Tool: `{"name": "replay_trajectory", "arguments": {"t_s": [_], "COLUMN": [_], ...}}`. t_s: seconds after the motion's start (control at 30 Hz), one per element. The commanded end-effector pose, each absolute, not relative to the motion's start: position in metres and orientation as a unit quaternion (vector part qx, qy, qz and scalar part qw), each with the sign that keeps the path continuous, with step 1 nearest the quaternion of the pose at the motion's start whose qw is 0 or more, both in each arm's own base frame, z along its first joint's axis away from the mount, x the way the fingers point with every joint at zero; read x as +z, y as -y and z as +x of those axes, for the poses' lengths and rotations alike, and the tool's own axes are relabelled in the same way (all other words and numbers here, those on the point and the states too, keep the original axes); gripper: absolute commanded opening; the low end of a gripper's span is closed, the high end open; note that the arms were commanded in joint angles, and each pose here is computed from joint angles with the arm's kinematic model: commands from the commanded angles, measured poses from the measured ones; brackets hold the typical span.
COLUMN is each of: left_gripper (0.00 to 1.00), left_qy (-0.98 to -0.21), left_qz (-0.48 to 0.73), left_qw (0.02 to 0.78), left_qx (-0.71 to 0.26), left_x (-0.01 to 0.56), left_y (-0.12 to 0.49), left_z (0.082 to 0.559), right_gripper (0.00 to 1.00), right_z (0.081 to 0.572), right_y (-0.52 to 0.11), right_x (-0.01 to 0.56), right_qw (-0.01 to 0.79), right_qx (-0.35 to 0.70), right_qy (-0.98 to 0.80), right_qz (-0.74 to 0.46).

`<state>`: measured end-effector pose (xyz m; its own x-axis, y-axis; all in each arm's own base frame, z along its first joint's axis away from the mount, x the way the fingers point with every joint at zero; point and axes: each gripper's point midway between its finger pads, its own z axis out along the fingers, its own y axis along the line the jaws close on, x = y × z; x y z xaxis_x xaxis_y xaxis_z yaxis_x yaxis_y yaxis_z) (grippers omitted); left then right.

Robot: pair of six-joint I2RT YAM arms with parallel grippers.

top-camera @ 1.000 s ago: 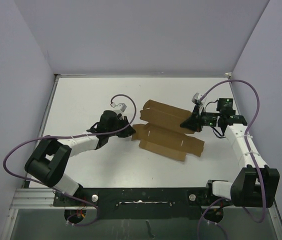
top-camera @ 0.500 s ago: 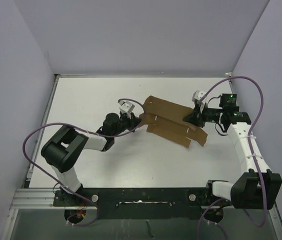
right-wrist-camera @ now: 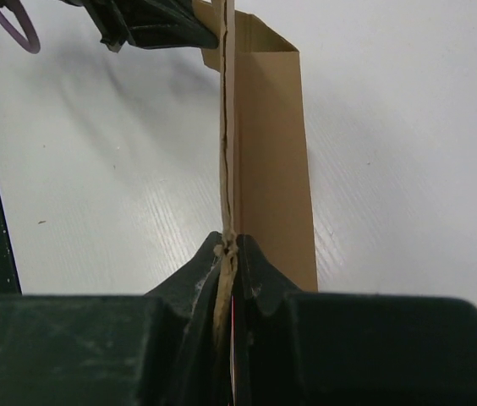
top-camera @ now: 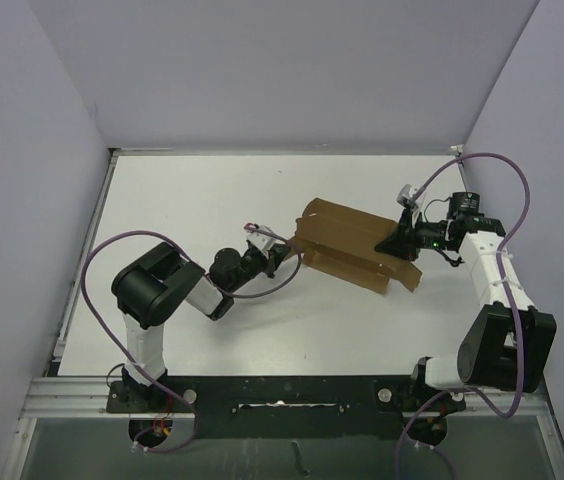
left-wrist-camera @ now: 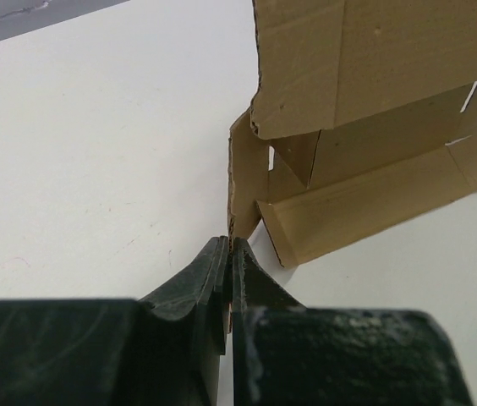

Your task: Fold the paper box

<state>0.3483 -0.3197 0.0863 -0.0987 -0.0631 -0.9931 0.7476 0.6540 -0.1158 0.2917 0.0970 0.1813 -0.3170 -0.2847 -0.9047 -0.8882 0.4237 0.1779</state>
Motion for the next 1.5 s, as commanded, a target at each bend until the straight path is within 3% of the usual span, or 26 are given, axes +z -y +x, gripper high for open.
{"name": "replay_trajectory", "arguments": {"t_s": [0.0,0.47,1.47], "left_gripper": [0.0,0.0,0.0], "left_qy": [-0.611,-0.645,-0.647], "left_qz": [0.257,0.284,0.296], "left_qw": [0.678,0.643,0.618], "left_qx": [-0.318,-0.3,-0.333], "left_x": [0.119,0.099,0.095], "left_y": [0.321,0.337,0.363], "left_z": [0.351,0.345,0.326], "right_gripper": [0.0,0.0,0.0], "right_z": [0.298,0.312,0.302], "right_y": [-0.087,-0.083,-0.081], "right_x": [0.173,0.177,0.166], "right_qw": [0.415,0.419,0.407], "right_qx": [0.325,0.329,0.308], "right_qy": [-0.748,-0.77,-0.763], "right_qz": [-0.403,-0.35,-0.397]}}
